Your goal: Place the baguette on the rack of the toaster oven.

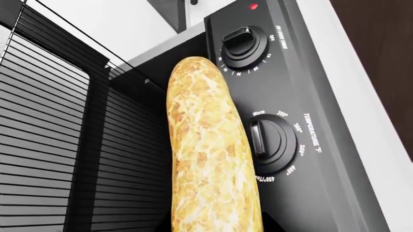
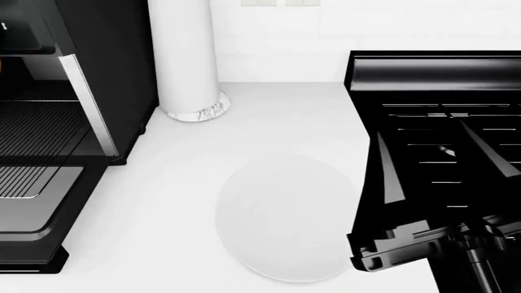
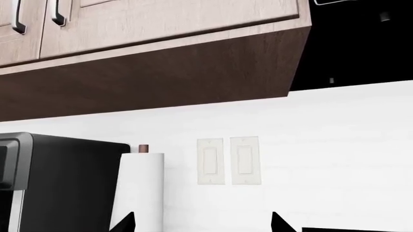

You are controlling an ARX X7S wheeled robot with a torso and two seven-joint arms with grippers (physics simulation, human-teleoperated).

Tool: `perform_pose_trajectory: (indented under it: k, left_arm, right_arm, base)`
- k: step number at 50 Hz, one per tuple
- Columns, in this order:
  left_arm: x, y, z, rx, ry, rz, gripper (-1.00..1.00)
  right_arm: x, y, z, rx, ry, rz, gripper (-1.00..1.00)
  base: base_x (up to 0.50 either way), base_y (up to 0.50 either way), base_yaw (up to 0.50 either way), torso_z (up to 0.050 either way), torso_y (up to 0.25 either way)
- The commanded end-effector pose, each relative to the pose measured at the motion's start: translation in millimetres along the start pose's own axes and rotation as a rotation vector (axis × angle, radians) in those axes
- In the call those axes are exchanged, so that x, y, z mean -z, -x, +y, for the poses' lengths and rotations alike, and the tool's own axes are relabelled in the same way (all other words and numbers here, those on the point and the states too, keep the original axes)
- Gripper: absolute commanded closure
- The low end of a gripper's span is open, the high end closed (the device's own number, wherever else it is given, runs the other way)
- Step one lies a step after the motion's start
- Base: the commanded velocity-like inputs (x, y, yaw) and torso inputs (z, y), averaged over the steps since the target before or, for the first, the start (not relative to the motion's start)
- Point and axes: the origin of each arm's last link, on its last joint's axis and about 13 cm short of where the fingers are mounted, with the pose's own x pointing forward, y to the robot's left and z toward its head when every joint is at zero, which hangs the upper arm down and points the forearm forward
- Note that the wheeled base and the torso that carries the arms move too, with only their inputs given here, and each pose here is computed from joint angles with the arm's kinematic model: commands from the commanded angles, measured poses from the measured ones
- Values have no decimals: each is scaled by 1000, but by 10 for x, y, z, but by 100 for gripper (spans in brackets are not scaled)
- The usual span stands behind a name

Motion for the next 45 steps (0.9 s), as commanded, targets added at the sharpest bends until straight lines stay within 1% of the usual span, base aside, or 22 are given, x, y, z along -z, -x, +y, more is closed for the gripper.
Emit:
perform_pose_trajectory:
  k: [1,23,45]
  left_arm:
    - [-66,-21,-3,-4,20,-16,100]
    - [-124,-99,20,-37,37,-34,100]
    - [-70,-145,57,-54,35,-30,100]
  right_arm:
    - [13,-7,6,-1,0,1,-100]
    - [2,-19,11,-6,0,-1,-100]
    - [-3,-8,-1,-2,3,-2,-100]
  base:
    - [0,0,0,0,0]
    - [0,0,0,0,0]
    - [0,0,0,0,0]
